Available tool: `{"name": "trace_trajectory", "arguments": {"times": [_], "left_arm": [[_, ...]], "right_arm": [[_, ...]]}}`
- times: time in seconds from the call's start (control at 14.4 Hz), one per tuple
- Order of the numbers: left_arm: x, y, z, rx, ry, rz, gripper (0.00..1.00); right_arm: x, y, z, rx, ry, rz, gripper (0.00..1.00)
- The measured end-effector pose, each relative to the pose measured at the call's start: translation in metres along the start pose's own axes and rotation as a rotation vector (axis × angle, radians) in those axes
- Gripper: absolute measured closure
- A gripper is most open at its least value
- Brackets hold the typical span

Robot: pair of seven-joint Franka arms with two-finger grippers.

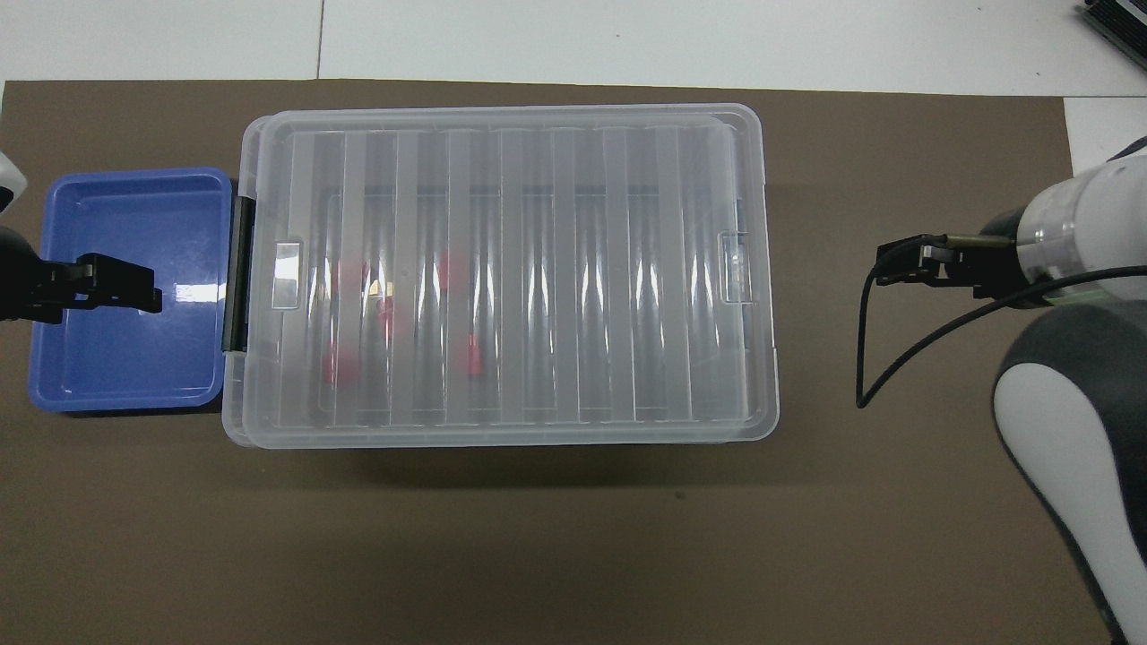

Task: Place red block in blue tray from box
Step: 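Reach the right gripper to the edge of the clear box lid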

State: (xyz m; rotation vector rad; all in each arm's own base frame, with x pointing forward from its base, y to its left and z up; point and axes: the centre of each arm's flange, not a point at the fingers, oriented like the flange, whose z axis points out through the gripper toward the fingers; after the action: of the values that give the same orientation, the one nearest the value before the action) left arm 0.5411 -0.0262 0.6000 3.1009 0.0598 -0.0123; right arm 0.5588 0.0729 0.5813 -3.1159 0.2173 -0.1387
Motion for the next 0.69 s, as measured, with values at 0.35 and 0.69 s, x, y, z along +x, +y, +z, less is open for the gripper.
{"name": "trace_trajectory", "arguments": {"times": [0.35,0.69], "left_arm": [[0.000,0.000,0.000,0.000,0.000,0.000,0.00],[0.000,0.000,0.000,0.000,0.000,0.000,0.00]], "right_arm": [[0.005,-0.045,0.042,0.019,0.032,-0.054,0.00],[0.015,-0.084,0.092,0.028,0.043,-0.093,0.00]]}}
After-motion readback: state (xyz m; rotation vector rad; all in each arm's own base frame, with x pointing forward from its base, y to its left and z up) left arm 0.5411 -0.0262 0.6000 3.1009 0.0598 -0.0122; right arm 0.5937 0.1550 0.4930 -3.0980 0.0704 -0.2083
